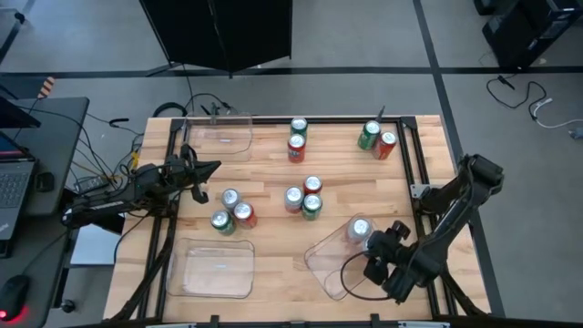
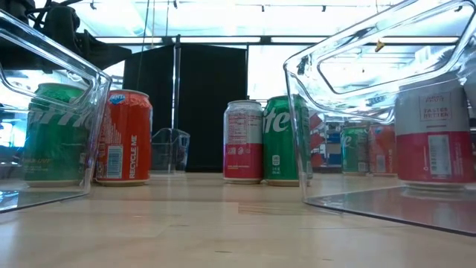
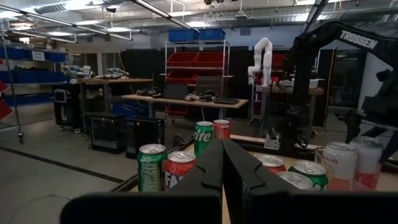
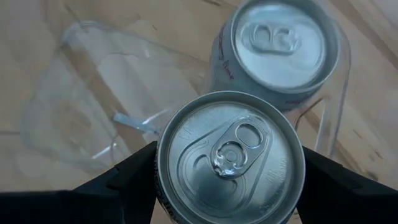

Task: Sort soda cans
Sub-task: Put the pink/white soda can into the bottom right transparent bin

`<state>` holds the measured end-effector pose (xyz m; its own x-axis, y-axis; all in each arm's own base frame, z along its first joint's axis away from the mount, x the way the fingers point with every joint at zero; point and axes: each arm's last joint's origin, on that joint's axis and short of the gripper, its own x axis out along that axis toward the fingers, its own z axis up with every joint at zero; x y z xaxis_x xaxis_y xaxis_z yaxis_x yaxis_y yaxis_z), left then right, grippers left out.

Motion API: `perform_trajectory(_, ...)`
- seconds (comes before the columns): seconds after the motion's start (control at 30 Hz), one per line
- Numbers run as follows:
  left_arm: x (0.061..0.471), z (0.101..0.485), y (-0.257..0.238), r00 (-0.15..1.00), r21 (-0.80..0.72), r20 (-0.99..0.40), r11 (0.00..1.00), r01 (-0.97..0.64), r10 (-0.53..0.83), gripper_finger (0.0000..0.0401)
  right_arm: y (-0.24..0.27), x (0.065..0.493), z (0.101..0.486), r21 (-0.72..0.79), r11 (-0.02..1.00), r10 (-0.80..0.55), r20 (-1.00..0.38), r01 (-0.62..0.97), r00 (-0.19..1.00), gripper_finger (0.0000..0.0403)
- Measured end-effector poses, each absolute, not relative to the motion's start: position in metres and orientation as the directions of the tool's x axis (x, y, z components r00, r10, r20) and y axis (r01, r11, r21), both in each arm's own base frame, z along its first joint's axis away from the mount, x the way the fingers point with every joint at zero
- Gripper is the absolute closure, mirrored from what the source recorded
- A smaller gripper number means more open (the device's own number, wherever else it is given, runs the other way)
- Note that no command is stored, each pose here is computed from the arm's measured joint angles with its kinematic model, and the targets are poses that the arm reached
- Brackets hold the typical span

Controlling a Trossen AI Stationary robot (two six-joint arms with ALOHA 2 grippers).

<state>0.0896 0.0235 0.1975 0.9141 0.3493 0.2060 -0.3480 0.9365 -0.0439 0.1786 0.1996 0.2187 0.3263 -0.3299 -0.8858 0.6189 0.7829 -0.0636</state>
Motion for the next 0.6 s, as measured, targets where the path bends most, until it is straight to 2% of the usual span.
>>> perform_trajectory(0.2, 0.090, 0.197, 0.023, 0.914, -0.052, 0.205, 0.937, -0.346, 0.349, 0.0399, 0.204, 0.182, 0.207, -0.076, 0.734, -0.373, -0.876, 0.675, 0.307, 0.0117)
perform_trajectory(0.43, 0.090, 0.197, 0.023, 0.915, -0.062, 0.203, 0.937, -0.344, 0.350, 0.0399, 0.203, 0.180, 0.212, -0.070, 0.691, -0.363, -0.894, 0.719, 0.261, 0.0113)
perform_trajectory(0.6, 0.090, 0.197, 0.023, 0.914, -0.065, 0.204, 0.937, -0.344, 0.349, 0.0399, 0.199, 0.178, 0.219, -0.148, 0.670, -0.353, -0.925, 0.727, 0.137, 0.0026)
